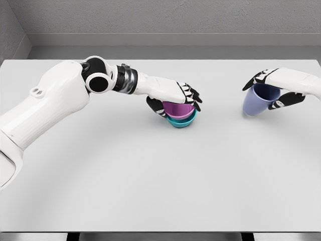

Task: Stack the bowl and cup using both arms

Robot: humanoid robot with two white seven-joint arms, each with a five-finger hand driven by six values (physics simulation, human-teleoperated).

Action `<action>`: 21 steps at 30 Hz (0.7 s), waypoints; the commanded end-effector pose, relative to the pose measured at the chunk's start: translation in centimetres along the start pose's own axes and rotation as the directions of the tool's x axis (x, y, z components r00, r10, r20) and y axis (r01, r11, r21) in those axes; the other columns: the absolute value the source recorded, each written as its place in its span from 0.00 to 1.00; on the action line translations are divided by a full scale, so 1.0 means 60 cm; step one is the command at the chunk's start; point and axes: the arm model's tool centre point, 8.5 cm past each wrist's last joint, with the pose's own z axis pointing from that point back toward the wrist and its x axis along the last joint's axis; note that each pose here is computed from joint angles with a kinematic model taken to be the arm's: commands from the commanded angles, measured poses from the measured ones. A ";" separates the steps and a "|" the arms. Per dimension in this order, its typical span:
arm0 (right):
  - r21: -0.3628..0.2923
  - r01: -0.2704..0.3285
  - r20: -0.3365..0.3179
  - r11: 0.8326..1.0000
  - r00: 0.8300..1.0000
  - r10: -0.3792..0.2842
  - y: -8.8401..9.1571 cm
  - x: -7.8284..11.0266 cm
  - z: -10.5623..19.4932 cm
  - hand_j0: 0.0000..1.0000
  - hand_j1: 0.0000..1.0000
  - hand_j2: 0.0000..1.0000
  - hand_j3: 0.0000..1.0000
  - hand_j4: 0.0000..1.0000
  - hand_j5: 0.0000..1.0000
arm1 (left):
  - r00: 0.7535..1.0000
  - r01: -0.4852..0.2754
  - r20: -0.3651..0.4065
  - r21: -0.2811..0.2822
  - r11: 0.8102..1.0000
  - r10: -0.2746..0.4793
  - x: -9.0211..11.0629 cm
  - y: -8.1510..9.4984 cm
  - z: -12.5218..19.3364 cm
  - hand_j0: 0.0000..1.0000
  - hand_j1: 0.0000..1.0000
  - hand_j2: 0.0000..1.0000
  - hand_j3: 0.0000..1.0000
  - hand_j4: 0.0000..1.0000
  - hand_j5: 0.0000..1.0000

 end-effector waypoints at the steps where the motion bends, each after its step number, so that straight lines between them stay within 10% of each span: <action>1: -0.006 0.005 0.002 1.000 1.000 -0.005 -0.002 0.001 0.000 0.73 0.73 0.73 0.73 0.73 0.73 | 1.000 -0.006 0.000 0.005 1.000 0.006 0.000 0.001 0.001 1.00 1.00 1.00 1.00 1.00 1.00; 21: -0.028 -0.014 0.024 1.000 1.000 0.015 -0.021 0.012 -0.008 0.73 0.73 0.73 0.73 0.73 0.73 | 1.000 -0.005 -0.001 0.006 1.000 0.005 -0.001 0.002 0.002 1.00 1.00 1.00 1.00 1.00 1.00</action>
